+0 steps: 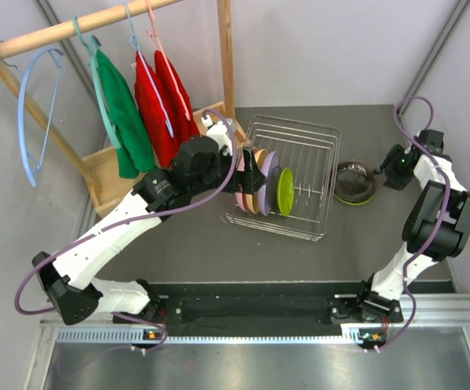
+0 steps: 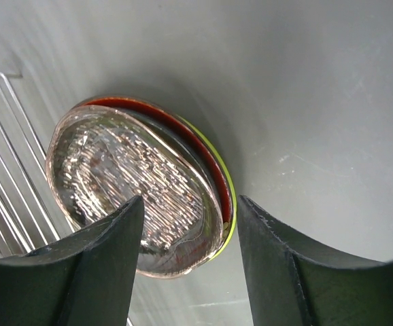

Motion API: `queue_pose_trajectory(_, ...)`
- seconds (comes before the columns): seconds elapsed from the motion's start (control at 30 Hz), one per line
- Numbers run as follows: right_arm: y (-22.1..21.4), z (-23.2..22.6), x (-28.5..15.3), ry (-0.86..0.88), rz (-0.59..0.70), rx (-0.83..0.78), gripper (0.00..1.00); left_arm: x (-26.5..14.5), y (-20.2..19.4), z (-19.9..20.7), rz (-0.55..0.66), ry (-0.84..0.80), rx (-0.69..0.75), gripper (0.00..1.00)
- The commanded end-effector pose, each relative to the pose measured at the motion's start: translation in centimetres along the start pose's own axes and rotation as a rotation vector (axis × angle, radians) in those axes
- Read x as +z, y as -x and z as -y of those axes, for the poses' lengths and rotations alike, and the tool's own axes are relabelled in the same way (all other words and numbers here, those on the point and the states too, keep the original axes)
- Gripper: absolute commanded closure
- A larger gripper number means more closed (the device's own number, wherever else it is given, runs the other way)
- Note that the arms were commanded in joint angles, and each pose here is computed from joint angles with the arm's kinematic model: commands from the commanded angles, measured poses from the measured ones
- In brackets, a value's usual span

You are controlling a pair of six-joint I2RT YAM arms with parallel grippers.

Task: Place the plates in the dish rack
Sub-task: Pick up the plate at the center of the board.

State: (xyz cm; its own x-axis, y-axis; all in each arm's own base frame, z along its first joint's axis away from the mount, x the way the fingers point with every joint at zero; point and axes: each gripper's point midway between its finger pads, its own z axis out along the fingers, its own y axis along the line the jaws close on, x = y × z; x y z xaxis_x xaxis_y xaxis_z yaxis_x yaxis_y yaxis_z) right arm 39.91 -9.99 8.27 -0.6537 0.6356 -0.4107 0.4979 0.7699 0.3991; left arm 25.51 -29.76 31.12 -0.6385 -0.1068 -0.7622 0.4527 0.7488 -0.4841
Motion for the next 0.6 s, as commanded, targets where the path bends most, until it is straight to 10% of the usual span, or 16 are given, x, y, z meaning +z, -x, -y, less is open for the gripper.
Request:
queue_pose_trajectory(0.0,0.2,-0.5,-0.8,0.043,0.022,-0.059,0.43,-0.8,1.5,1.2,0.058,-0.064,-0.015,0.03)
queue_pose_trajectory(0.4,-1.4,0.0,1.3,-0.03,-0.082,-0.087,0.46,-0.6,0.9,0.7,0.046,-0.052,-0.024,0.03)
queue_pose_trajectory(0.57,-1.7,0.6,1.5,-0.063,-0.093,-0.083,0.71,-0.5,0.7,0.5,0.041,-0.049,-0.026,0.03)
